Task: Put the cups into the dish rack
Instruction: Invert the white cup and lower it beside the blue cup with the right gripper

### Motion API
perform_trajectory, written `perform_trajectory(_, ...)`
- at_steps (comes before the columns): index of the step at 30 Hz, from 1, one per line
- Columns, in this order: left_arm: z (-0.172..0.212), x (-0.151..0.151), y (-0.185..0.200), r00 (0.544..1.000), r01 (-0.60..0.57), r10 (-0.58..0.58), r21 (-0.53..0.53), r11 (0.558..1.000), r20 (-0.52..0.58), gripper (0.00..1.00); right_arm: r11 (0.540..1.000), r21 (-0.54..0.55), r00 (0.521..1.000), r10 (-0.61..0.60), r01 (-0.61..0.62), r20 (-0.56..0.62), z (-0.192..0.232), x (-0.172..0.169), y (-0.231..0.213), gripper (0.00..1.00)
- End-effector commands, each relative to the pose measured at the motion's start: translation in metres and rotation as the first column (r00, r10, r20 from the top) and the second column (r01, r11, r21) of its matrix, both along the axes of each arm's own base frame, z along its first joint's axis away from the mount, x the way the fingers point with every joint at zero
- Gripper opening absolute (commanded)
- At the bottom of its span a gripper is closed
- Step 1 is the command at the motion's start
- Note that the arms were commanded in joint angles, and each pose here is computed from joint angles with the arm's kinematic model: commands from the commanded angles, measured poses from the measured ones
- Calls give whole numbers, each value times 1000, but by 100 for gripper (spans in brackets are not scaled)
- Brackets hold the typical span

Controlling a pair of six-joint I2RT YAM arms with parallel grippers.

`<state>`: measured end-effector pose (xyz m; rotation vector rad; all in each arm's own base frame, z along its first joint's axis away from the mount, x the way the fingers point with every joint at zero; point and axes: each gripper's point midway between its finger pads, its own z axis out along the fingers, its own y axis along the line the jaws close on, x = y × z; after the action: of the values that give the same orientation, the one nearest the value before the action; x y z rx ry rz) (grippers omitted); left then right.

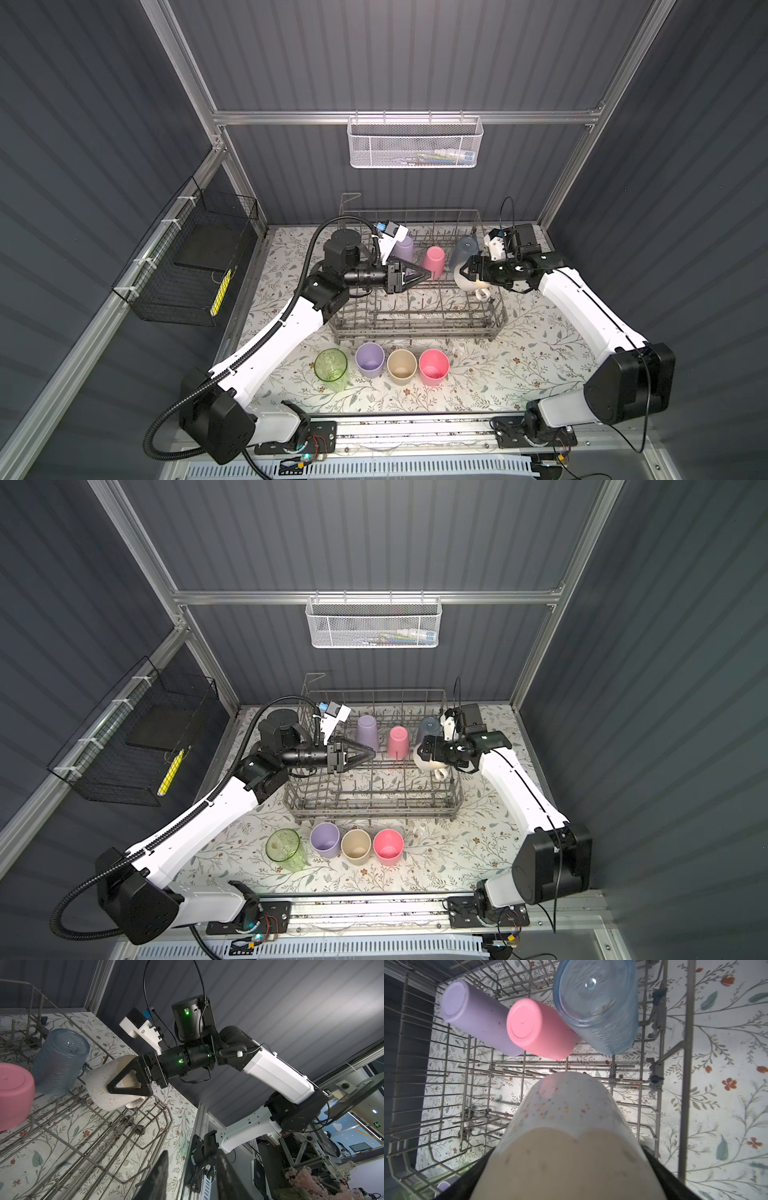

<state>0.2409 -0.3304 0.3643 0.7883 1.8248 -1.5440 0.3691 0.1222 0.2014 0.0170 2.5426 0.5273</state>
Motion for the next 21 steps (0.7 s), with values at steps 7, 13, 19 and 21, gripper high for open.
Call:
perform_trajectory(7,0,-8,4,999,16,-16,12,1000,37,38,996,-76,998,-33,37,54,7,23,-4,26)
perform_trajectory(13,-1,-8,4,999,21,-21,18,1000,37,38,994,-97,999,-42,45,33,-3,29,-2,26)
perform_trajectory(19,-3,-9,4,999,23,-24,25,999,42,38,989,-136,999,-49,51,17,-13,34,0,26)
perform_trajectory(21,-4,-10,5,999,22,-23,28,999,43,37,988,-144,999,-53,54,12,-16,36,0,26)
